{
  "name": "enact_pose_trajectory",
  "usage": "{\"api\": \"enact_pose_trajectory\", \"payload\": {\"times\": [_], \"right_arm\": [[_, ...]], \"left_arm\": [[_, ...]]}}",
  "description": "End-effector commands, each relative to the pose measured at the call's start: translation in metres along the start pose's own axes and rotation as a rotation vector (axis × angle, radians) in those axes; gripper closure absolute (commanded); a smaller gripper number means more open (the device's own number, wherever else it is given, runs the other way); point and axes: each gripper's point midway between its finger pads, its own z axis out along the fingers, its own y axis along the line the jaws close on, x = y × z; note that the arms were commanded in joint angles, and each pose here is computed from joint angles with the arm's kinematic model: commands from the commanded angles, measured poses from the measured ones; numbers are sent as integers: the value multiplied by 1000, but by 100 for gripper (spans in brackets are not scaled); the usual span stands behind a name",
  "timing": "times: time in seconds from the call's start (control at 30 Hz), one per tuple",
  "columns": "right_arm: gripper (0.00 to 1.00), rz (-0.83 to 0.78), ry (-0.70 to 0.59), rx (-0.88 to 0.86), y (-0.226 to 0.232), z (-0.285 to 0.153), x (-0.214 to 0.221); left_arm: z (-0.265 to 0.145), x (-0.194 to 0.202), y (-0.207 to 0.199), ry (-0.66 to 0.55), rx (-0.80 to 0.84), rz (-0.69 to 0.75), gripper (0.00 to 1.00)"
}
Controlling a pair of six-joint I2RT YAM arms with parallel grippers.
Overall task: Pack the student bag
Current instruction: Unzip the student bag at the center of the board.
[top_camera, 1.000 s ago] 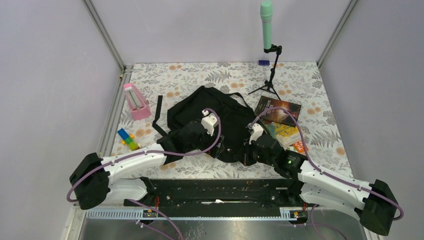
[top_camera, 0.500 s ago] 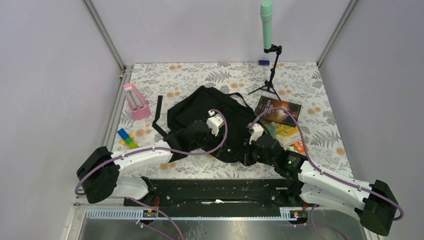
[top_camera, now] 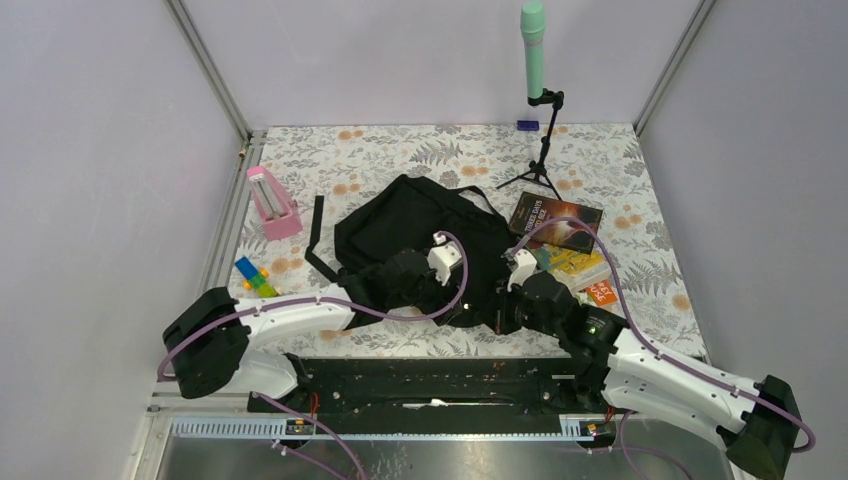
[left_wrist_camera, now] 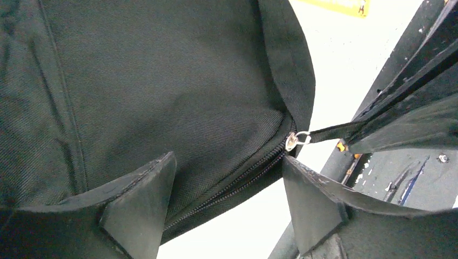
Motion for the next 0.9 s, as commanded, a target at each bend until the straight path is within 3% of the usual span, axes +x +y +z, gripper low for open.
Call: {"api": "enact_pose_trajectory", "payload": {"times": [0.0,0.13,0.27,0.37,0.87], "right_arm": [[100,12,-27,6,6,-16,-12],[100,7,-29,3,6,-25,-12],[100,5,-44,25,-2,-25,-9],[100,17,-49,54,-10,-23,-6],[100,-8,-198,216,-17,-49,-62]], "left_arm": [[9,-12,-8,-24,1,25,31],[8,-9,-3,-35,-73,31,59],[0,-15,1,-92,-111,1,75],[-9,-20,3,-121,-124,-19,98],[-52,3,35,-115,-293,-56,100]]}}
